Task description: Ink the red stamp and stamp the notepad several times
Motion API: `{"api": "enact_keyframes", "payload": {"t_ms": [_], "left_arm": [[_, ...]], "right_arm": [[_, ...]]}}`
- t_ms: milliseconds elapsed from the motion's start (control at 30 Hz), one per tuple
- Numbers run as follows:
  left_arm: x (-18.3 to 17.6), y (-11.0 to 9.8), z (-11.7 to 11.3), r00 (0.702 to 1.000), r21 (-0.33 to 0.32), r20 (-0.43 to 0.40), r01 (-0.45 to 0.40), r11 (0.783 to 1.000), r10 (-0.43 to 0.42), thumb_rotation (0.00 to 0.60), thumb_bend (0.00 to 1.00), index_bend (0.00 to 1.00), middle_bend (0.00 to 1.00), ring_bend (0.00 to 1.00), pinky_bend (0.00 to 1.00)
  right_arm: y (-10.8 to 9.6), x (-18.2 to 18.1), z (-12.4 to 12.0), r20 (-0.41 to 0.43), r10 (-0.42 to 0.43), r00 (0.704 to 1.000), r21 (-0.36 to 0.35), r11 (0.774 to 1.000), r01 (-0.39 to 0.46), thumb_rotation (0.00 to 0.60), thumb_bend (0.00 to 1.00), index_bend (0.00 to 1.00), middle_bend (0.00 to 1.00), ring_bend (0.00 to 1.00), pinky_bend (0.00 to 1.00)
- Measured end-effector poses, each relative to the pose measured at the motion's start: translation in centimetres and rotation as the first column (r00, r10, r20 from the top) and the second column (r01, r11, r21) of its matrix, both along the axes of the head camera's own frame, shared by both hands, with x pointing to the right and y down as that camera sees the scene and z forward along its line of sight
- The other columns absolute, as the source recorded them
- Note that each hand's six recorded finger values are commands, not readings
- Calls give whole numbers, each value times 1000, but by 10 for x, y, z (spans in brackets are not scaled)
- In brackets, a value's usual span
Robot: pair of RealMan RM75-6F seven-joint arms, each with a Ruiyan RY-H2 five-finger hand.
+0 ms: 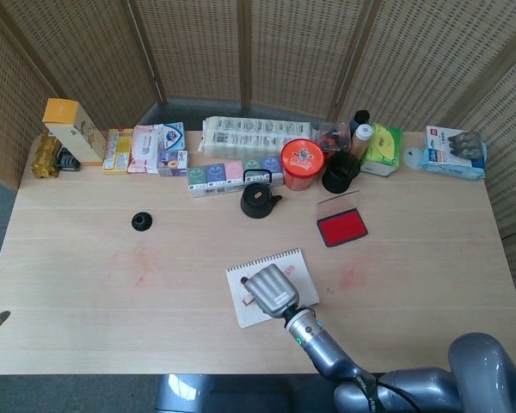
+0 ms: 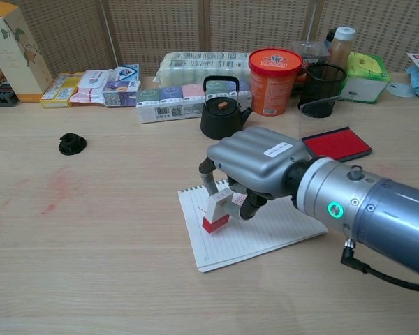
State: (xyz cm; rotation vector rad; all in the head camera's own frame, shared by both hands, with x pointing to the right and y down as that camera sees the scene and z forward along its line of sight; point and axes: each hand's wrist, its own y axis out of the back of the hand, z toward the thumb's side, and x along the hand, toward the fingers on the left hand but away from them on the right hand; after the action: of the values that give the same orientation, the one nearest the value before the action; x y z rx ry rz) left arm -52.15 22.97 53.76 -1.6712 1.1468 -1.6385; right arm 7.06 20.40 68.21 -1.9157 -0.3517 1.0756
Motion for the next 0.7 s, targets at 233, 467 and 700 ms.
{"api": "enact_keyframes", "payload": {"t_ms": [233,467,700], "left_arm": [[0,0,0,1000,0,-2,-1,1000,1,600,0,0,0,0,108],[0,0,0,1000,-1,-3,-1,1000,1,600,0,0,0,0,108],[1,0,1,1000,-3,-4,-3,1000,3,600,0,0,0,0,108]], "right_arm": [[4,-1,1,4,-7,1000,-2,1000,7,600,581,756,1000,1000,1000],[5,-1,4,3,-8,1000,-5,1000,8,600,581,778,1000,1000,1000],[7,2,17,-24,-16,1000,-5,1000,16,600,581,789,1000,1000,1000]]}}
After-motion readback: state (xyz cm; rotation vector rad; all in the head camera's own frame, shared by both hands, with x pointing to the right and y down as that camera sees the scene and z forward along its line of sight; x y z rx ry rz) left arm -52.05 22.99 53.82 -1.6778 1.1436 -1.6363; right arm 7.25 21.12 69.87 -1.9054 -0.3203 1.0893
